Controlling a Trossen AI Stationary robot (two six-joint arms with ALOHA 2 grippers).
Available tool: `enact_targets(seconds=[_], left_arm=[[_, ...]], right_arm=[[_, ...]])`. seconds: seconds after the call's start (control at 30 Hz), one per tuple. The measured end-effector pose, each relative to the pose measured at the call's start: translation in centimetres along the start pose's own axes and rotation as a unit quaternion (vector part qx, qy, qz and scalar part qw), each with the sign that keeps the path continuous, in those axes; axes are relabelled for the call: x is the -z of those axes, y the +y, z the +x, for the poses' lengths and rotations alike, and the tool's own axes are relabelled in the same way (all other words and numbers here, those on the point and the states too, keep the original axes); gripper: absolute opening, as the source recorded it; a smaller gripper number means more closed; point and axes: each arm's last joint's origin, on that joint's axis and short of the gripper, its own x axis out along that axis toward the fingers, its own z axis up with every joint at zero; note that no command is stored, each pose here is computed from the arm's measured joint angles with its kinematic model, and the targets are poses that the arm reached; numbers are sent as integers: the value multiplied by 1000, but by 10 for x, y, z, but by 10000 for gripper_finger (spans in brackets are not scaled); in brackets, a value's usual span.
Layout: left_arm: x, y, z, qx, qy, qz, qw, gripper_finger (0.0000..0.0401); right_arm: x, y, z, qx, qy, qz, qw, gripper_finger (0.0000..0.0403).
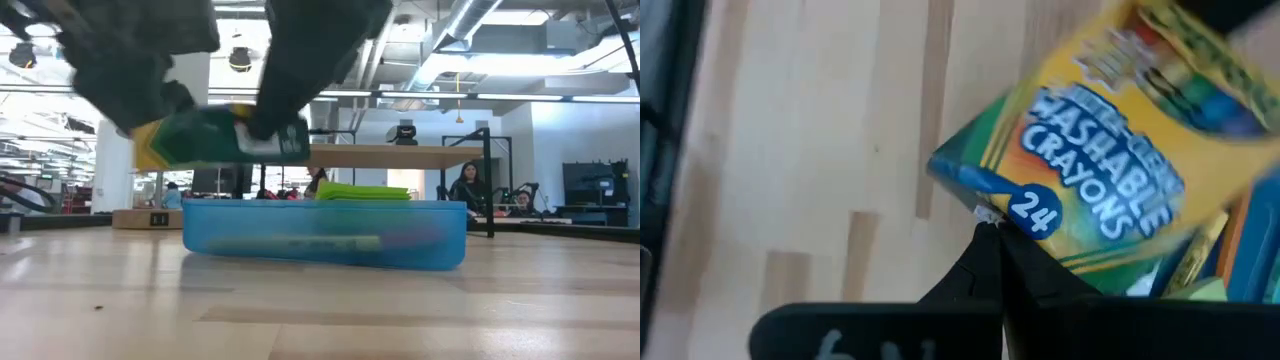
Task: Pack school essentials
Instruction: Put the yellow crayon box into the blue supply box
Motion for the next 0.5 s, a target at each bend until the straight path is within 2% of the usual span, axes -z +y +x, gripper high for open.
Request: enact_targets(seconds=[0.2,0.5], left_arm=[[-15,24,1,-17,-20,-5,1000,0],[-27,48,4,-1,-25,-9,1000,0]], right_arm=[[1,-16,-4,28,23,10,999,8],[11,-39,-2,73,88,33,993,8]])
